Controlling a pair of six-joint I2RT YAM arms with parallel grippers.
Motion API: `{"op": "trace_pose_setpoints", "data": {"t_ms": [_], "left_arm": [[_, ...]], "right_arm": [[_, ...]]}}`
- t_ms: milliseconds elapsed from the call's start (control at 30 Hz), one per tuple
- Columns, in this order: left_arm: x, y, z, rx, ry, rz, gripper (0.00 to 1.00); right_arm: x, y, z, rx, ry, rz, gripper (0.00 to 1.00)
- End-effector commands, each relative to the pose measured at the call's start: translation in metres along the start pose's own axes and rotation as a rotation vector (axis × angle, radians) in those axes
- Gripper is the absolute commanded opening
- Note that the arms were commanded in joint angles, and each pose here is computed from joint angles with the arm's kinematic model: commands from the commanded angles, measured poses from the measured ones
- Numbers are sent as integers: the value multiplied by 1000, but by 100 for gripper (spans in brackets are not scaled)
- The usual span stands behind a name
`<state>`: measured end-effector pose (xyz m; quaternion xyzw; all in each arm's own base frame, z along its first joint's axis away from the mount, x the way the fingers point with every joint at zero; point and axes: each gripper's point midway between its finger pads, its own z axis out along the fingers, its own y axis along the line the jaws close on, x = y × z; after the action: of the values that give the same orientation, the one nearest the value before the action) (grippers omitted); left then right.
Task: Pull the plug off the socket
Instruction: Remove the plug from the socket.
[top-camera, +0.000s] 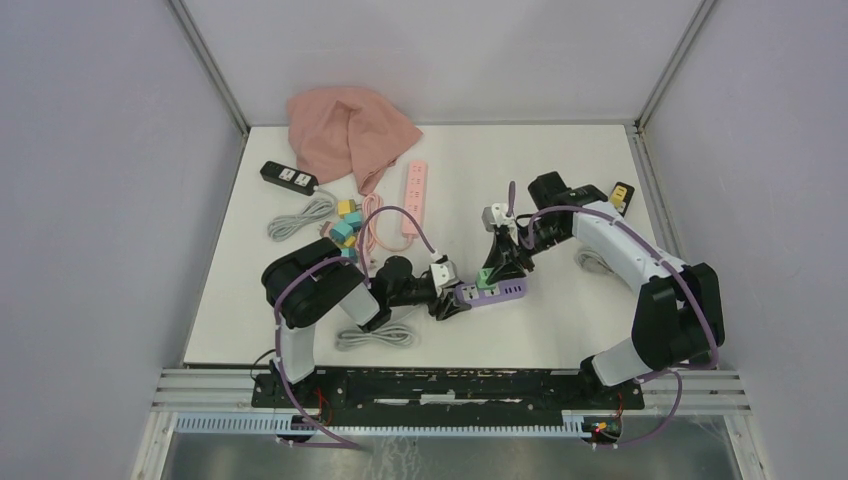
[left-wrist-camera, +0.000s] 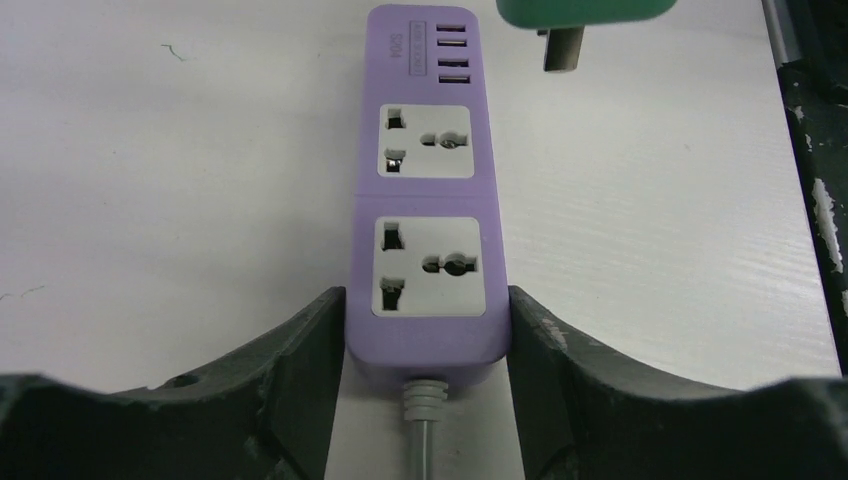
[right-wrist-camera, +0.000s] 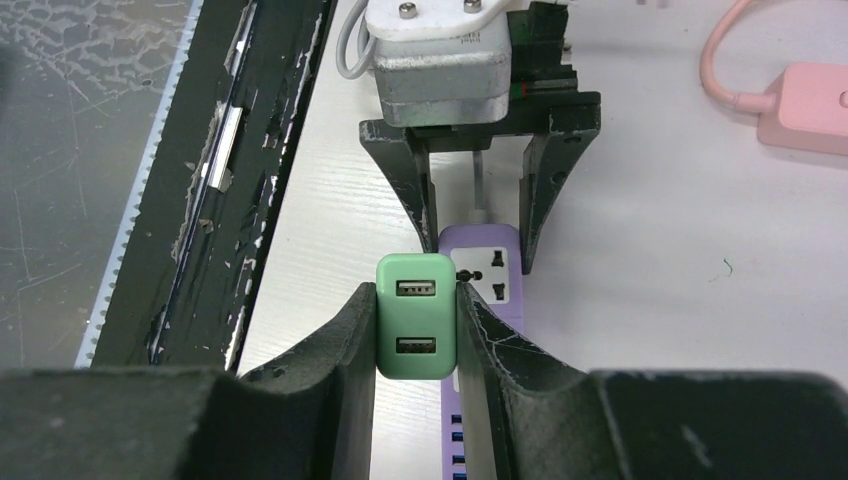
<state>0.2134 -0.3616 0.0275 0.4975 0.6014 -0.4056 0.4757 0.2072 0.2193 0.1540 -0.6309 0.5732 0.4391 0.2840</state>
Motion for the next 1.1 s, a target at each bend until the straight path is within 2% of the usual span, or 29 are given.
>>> {"op": "trace_pose_setpoints", "data": {"t_ms": [0,167,333,433,600,800,867,967,1067], "left_arm": [[-28,9,-3,-54,-103,30,67],[-34,8,-11,-80,-131,32,76],[-57,14,-35,-192,-225,11,88],[-76,17,-51,-257,-284,-98,89],[-92,14,-64,-289,-290,-319,91],[-106,24,-91,-427,-273,-422,95],[-113,30,-102,-495,-274,-456,100],[-114,37,-117,-578,-280,-514,99],[-120,31,-123,-563,-301,-528,99]], "right_arm": [[-23,0,-7,4,-73,-20,0],[-30,-1,-12,12,-100,-5,0],[-48,-12,-14,36,-182,172,0],[-54,-22,-14,52,-218,285,0],[-60,-31,-13,46,-250,421,0],[-60,-44,-11,61,-250,587,0],[-60,-47,-11,65,-249,609,0],[-60,-49,-11,74,-251,627,0],[-61,-51,-11,89,-258,639,0]]}}
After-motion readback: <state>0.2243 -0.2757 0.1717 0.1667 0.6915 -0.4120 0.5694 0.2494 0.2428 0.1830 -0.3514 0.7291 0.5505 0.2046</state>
